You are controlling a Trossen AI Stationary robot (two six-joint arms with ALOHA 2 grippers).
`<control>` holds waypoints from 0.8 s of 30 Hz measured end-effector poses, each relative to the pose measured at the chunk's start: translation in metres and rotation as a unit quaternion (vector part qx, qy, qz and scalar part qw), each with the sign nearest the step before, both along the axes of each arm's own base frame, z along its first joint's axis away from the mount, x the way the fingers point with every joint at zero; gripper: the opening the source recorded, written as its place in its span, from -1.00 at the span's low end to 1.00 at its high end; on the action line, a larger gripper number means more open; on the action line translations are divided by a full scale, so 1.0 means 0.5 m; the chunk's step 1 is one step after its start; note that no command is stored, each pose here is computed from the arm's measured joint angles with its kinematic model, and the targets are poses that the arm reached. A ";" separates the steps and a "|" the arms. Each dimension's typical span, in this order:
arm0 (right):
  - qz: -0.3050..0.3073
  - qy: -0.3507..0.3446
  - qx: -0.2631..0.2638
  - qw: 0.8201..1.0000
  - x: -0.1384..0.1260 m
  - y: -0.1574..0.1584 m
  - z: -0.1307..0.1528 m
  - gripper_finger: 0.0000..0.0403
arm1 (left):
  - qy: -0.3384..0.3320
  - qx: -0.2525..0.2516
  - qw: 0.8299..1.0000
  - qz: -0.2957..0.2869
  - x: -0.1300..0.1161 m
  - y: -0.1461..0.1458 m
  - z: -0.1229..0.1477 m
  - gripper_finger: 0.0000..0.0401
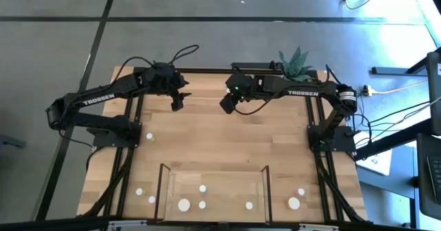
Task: Pick and place medicine bottles onto shelf by color
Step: Put the top middle pink pill bottle on the shelf
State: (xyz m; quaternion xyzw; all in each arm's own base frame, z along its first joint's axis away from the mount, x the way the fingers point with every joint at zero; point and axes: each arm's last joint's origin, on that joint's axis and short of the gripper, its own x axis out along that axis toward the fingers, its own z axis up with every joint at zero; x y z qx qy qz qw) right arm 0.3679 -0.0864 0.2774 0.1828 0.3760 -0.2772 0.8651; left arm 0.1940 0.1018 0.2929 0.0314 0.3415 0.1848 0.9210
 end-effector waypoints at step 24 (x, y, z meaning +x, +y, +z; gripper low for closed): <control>-0.007 0.010 -0.011 1.000 0.021 -0.006 -0.032 0.27 | 0.000 0.000 1.000 0.000 0.000 0.000 0.000 0.09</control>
